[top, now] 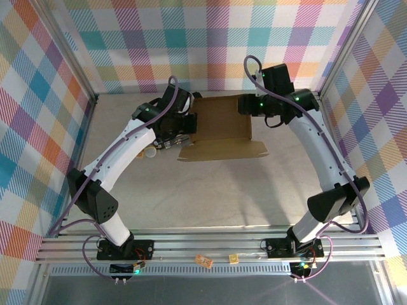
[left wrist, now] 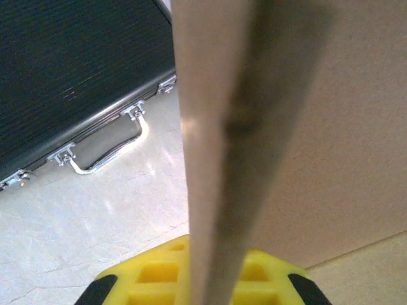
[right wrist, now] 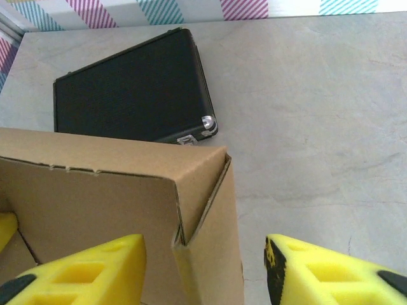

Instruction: Fold the paper box

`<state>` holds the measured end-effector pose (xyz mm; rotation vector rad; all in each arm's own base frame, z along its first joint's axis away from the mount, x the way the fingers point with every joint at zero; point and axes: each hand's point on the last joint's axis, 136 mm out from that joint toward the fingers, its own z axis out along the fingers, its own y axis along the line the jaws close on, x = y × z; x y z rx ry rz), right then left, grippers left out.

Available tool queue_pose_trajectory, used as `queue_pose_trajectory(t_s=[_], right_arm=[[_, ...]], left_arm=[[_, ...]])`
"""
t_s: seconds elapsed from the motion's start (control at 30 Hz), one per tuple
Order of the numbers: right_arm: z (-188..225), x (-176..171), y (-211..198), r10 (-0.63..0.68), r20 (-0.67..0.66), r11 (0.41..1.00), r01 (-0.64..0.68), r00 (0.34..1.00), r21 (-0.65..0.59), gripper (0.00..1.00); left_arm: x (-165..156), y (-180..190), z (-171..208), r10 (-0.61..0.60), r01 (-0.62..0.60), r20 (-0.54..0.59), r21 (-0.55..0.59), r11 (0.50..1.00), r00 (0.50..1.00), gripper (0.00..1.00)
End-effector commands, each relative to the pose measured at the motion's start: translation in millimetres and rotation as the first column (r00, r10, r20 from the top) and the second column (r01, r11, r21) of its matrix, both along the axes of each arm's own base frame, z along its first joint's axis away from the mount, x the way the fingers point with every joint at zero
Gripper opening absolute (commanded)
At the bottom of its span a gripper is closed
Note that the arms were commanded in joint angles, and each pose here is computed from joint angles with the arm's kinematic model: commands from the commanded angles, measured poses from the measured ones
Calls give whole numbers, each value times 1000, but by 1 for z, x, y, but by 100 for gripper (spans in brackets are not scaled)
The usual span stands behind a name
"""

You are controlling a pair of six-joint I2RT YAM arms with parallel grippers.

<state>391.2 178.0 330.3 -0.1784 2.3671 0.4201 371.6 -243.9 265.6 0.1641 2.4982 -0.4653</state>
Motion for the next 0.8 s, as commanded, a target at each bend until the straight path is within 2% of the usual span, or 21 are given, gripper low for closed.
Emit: queue_pose_trajectory(t_s=[0.0,0.1,0.13,0.17,0.2,0.37,0.4,0.43,0.47,0.63,0.7,0.77], right_arm=[[9,16,3,-9,58,1000,10,998,-11,45],[10,27,2,-23,69,999,26,997,-33,27],[10,28,1,-31,71,998,35,997,-45,17],[9,30,1,-40,74,997,44,996,-61,3],[9,30,1,-44,78,996,50,996,-73,0],[6,23,10,-25,110,986,43,994,-159,0],[5,21,13,-16,112,986,35,994,-164,11],[6,19,15,-8,114,988,26,993,-153,28],[8,16,16,-5,115,990,21,993,-137,39],[31,3,14,-10,122,998,19,992,-67,65],[42,-2,12,-22,124,1000,24,992,-16,71],[52,-4,4,-57,120,998,52,991,45,72]], left_arm=[[0,-1,10,-10,10,2,-23,1000,1000,0],[0,-1,10,-7,7,0,-22,1000,1000,0],[0,-1,10,-5,5,0,-22,1000,1000,0],[0,0,11,-2,2,2,-20,1000,1000,0],[0,0,12,3,-3,1,-21,1000,1000,0],[2,2,10,31,-32,-30,-19,999,999,0],[3,3,10,38,-39,-35,-18,999,999,0],[3,3,9,41,-42,-42,-20,999,998,0],[3,3,9,41,-42,-46,-23,999,998,0],[4,8,8,46,-47,-59,-25,999,997,0],[3,10,7,46,-48,-69,-24,999,997,0],[3,11,6,49,-51,-82,-25,998,995,0]])
